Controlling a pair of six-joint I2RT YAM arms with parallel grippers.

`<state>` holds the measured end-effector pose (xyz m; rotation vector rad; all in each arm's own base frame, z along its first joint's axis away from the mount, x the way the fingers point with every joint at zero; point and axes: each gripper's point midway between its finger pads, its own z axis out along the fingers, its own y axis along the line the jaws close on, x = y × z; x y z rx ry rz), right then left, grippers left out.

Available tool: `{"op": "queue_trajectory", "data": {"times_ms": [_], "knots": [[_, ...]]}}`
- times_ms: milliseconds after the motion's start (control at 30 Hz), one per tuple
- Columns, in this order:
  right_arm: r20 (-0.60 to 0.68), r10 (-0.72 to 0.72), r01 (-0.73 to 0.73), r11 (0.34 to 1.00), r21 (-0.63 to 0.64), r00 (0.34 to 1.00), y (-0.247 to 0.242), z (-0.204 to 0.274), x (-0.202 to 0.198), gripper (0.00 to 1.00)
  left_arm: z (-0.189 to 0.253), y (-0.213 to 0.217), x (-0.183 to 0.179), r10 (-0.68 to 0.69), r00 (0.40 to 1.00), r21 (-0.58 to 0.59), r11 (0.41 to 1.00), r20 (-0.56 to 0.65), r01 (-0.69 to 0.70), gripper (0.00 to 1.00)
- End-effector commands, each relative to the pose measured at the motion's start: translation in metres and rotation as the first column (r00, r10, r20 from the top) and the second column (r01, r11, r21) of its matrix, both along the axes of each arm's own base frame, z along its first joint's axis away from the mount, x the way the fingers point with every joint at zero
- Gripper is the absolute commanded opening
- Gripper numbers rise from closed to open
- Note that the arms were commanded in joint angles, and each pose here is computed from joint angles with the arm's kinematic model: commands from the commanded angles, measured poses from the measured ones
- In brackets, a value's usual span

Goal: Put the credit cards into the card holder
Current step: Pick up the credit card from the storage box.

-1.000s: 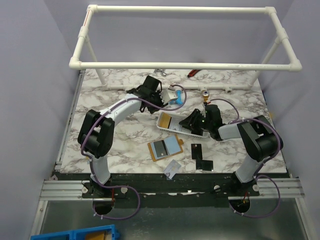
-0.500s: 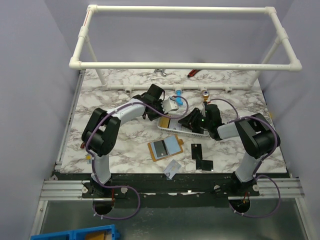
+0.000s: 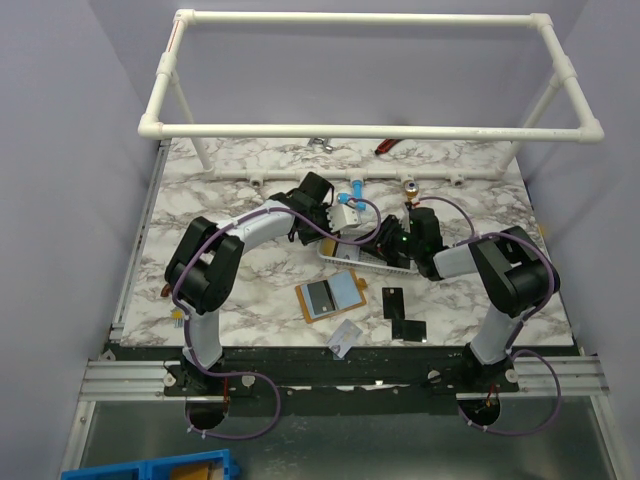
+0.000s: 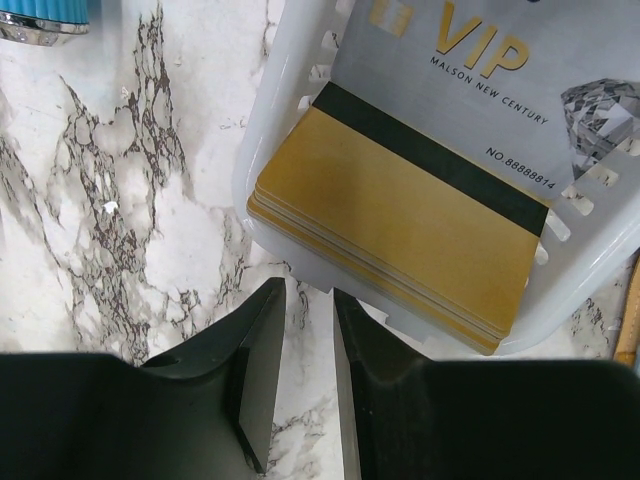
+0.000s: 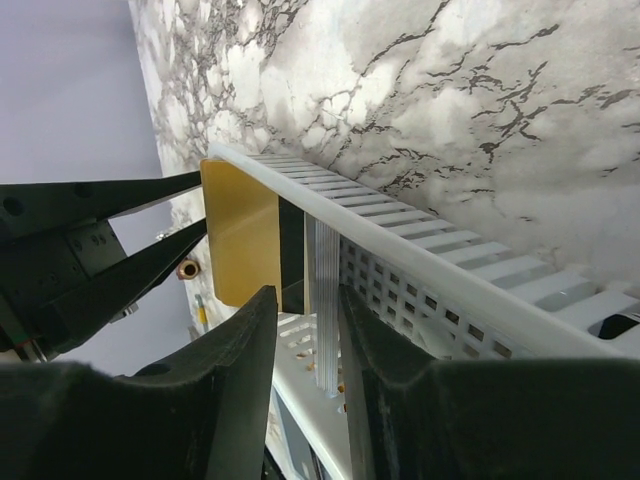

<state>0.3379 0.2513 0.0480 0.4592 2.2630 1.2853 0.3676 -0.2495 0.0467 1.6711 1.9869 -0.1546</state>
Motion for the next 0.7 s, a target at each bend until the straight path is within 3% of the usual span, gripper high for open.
{"op": "queue_trajectory", "data": {"times_ms": [0,333,500,667], "knots": [[0.056,0.027,-0.029,0.999,0.037,0.998,0.009,0.018,0.003,0.33,0.006,-0.003,-0.004,-0.022,1.0,-0.01,1.0,0.012,0.023,0.28],[0.054,0.087,-0.087,0.996,0.009,0.995,0.029,0.003,0.0,0.41,0.008,-0.004,-0.006,-0.038,0.999,-0.018,0.999,0.013,0.038,0.28],[0.054,0.074,-0.072,0.997,-0.038,0.996,0.027,0.003,0.003,0.3,0.011,-0.005,-0.006,-0.034,0.999,-0.021,0.999,0.015,0.035,0.28],[0.058,0.072,-0.066,0.992,-0.108,0.996,0.018,0.006,-0.001,0.26,0.02,0.004,-0.005,-0.016,1.0,-0.024,1.0,0.024,0.017,0.28]]}}
